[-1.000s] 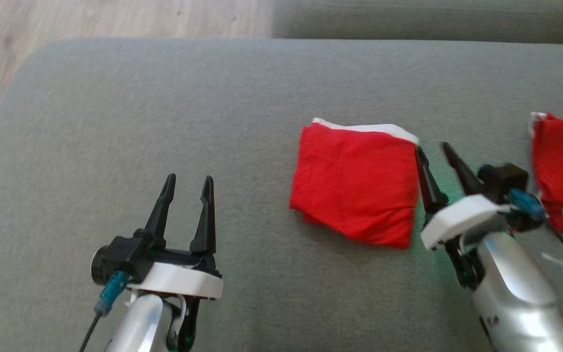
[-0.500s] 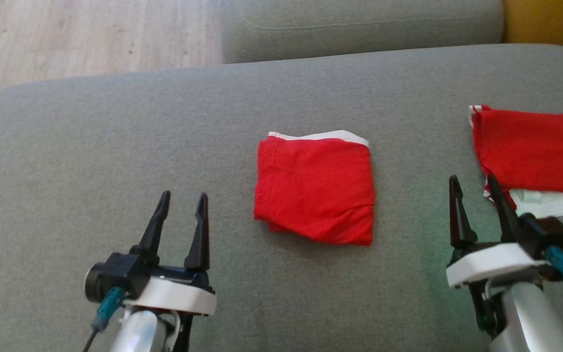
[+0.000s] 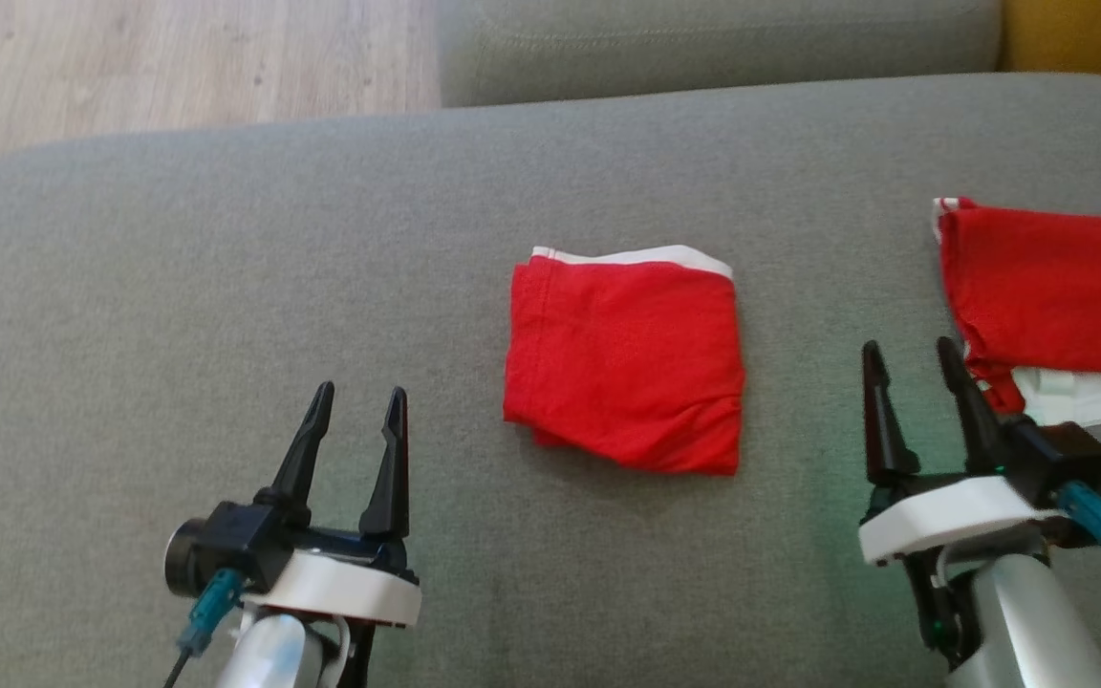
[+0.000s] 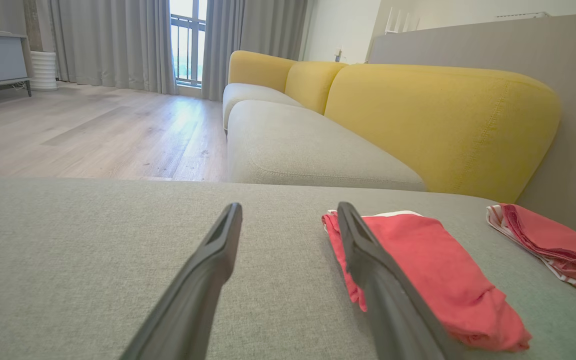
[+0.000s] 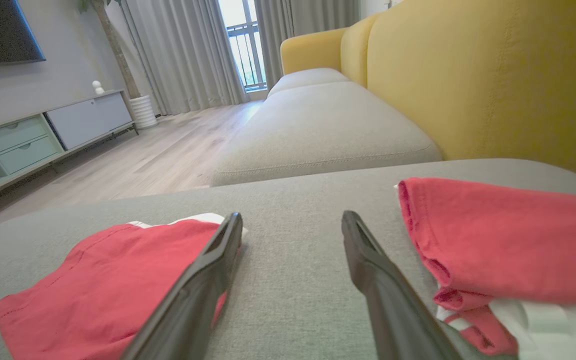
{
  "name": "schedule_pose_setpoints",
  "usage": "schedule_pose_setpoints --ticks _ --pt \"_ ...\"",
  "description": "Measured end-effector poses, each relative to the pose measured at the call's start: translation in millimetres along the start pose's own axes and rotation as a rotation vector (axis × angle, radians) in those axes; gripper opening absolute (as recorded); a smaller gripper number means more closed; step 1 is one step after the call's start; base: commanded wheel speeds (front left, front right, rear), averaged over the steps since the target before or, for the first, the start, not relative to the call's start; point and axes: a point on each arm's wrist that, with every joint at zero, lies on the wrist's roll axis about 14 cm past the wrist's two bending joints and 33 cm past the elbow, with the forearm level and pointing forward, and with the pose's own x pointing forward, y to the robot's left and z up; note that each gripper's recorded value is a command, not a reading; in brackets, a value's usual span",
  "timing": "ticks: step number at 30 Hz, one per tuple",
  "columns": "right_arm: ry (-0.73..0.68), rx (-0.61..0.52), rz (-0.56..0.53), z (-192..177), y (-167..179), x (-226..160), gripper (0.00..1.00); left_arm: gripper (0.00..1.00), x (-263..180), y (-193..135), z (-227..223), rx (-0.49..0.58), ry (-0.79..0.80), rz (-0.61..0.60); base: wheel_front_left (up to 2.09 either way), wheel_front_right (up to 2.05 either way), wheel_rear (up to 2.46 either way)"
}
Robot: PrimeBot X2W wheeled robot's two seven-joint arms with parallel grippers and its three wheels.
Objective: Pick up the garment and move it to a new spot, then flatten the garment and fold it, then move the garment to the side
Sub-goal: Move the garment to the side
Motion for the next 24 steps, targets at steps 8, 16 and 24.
schedule_pose_setpoints --ticks 8,16,24 --pt "0.178 0.124 0.084 -38.3 32.5 19.6 1.0 1.0 7.2 8.2 1.2 0.001 -0.004 0.016 0.0 0.0 0.0" --pt "0.36 0.171 0.15 -80.6 58.9 39.2 1.0 1.0 7.4 19.4 -6.7 0.001 0.02 0.044 0.0 0.0 0.0" --pt "0.455 0.224 0.17 -103.1 72.3 51.5 1.0 1.0 5.0 34.7 -6.4 -0.037 0.018 0.099 0.0 0.0 0.0"
